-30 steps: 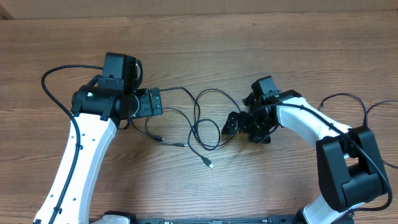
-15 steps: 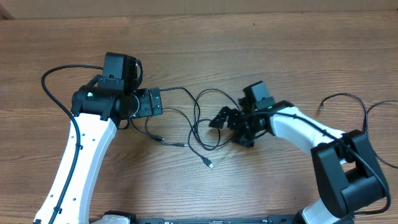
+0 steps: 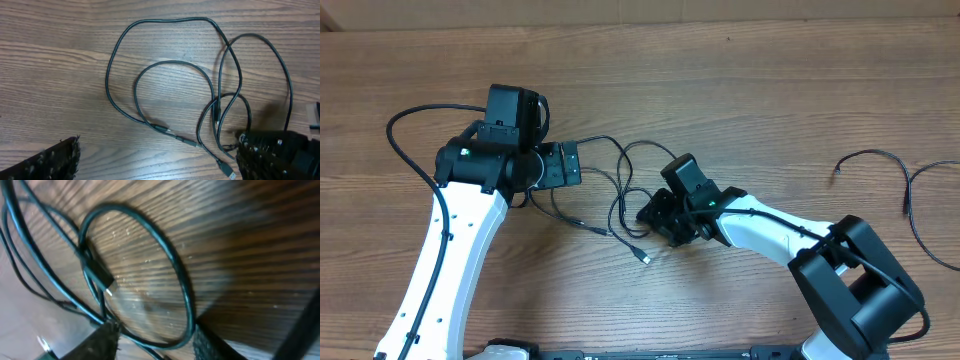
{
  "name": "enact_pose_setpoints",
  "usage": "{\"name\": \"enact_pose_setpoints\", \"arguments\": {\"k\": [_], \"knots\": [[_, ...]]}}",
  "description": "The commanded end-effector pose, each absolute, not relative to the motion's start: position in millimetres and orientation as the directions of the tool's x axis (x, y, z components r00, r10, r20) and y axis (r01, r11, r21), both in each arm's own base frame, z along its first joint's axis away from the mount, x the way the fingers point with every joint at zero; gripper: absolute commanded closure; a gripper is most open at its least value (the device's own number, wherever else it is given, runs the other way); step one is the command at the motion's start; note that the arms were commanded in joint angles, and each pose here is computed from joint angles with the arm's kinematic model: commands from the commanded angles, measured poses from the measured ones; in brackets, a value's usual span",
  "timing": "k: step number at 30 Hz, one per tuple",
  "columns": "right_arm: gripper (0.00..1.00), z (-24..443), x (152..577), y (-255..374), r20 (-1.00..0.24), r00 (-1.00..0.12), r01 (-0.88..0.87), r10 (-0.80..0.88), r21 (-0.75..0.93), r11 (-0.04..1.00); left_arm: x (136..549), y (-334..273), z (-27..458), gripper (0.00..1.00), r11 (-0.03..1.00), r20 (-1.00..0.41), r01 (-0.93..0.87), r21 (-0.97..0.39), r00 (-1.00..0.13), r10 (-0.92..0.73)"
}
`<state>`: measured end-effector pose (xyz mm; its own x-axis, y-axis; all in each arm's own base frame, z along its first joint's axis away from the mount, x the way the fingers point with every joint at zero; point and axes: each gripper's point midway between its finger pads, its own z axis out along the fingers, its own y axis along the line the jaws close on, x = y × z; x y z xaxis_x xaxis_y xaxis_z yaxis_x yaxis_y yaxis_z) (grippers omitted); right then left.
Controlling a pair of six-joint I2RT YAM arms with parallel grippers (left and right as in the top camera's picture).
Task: Untangle cables
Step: 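Grasp a cable strand near center with the right gripper and lift it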
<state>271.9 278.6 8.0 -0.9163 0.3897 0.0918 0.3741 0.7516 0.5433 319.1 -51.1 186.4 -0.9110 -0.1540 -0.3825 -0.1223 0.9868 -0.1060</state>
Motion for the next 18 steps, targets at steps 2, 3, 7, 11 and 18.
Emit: {"name": "enact_pose_setpoints", "arguments": {"k": [2,3,7,11,18], "knots": [[0.71,-13,283,248,0.049,-0.852,0.484,0.521,0.453,0.749,322,-49,196,0.0,0.985,-0.409,-0.135,-0.11,-0.897,-0.168],[0.75,-13,286,244,0.043,-0.846,0.491,0.531,0.448,0.747,322,-49,196,0.0,0.985,-0.409,-0.135,-0.11,-0.897,-0.168],[0.96,-8,288,238,0.084,-0.845,0.505,0.529,0.455,0.734,322,-49,196,0.01,0.985,-0.409,-0.135,-0.11,-0.897,-0.168],[0.96,24,302,227,-0.009,-0.881,0.415,0.474,0.467,0.781,322,-49,196,0.0,0.985,-0.409,-0.135,-0.11,-0.897,-0.168],[0.97,147,342,212,-0.375,-0.874,0.13,0.309,0.433,0.892,322,-49,196,0.0,0.985,-0.409,-0.135,-0.11,-0.897,-0.168]]}}
